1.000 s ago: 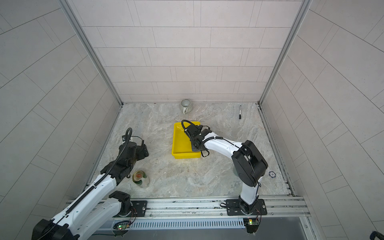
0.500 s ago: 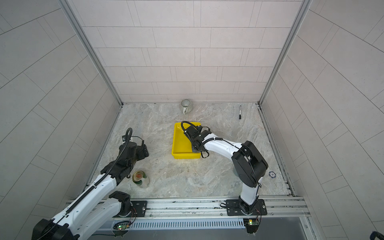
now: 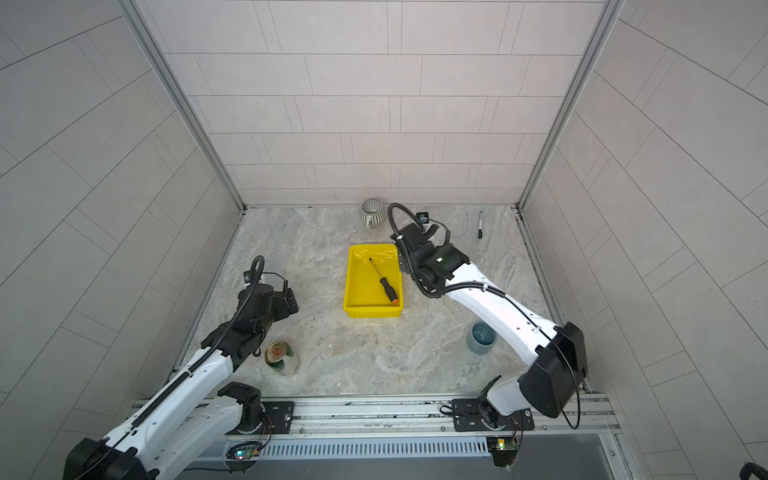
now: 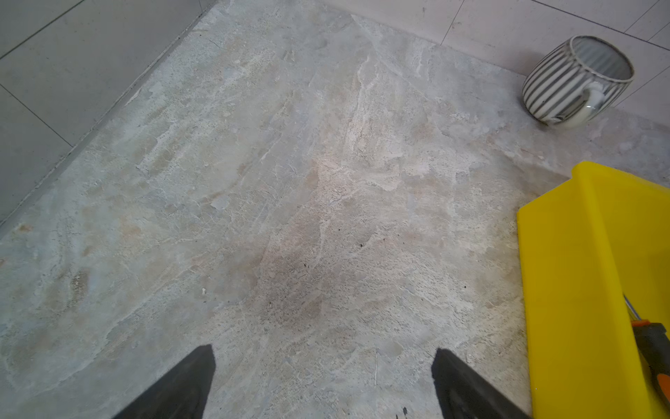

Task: Put the screwdriver in the bin
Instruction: Rotate the bin at the center of the table, then reset both arms

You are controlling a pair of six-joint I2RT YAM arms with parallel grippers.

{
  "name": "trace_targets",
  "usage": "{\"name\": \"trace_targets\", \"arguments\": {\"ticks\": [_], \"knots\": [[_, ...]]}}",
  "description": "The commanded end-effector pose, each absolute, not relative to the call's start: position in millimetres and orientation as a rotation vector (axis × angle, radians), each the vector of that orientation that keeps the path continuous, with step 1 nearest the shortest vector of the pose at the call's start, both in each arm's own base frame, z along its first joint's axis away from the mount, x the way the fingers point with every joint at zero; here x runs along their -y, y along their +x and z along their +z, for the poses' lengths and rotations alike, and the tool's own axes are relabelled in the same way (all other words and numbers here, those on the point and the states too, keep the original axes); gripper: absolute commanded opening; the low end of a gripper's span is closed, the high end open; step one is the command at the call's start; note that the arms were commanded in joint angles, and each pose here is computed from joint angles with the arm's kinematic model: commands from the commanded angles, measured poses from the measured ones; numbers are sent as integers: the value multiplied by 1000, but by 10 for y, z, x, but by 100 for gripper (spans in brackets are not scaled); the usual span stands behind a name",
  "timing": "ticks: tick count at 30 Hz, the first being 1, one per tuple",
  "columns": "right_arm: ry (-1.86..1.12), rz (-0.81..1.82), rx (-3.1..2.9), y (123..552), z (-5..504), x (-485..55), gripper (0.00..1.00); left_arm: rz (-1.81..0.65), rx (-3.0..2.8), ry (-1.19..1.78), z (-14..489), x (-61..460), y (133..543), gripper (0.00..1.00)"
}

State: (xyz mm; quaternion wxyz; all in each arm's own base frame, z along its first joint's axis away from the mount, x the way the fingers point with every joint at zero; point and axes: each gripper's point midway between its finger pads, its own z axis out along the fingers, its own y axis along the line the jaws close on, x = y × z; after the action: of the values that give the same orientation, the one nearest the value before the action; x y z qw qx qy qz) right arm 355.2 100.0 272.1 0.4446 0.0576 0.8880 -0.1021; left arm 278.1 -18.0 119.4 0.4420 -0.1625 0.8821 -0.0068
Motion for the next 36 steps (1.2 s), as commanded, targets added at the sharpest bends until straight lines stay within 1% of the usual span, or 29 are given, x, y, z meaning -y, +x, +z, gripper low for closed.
{"name": "trace_targets", "arguments": {"ticks": [1,3,5,8,10,14,20,24,31,36], "knots": [[218,-528,-2099,3479,2825,-254,100,4,-2190,-412,1190,153,2768,100],[252,-598,-2062,3436,2651,58,100,3,-2188,-413,1195,151,2768,100],[261,-639,-2027,3401,2426,250,100,1,-2186,-415,1197,152,2772,100],[311,-624,-1986,3367,2188,387,100,3,-2192,-411,1183,156,2772,100],[348,-622,-1980,3381,2116,437,100,3,-2191,-410,1188,159,2775,100],[332,-676,-2004,3510,1993,462,100,4,-2192,-411,1185,158,2774,100],[193,-735,-1985,3742,1693,403,100,5,-2196,-410,1179,159,2777,100],[165,-724,-1935,3739,1522,391,100,7,-2194,-411,1179,156,2781,100],[99,-615,-1878,3736,1330,278,100,7,-2195,-408,1184,164,2792,100],[144,-597,-1836,3727,1260,298,100,11,-2201,-408,1169,164,2794,100]]}}
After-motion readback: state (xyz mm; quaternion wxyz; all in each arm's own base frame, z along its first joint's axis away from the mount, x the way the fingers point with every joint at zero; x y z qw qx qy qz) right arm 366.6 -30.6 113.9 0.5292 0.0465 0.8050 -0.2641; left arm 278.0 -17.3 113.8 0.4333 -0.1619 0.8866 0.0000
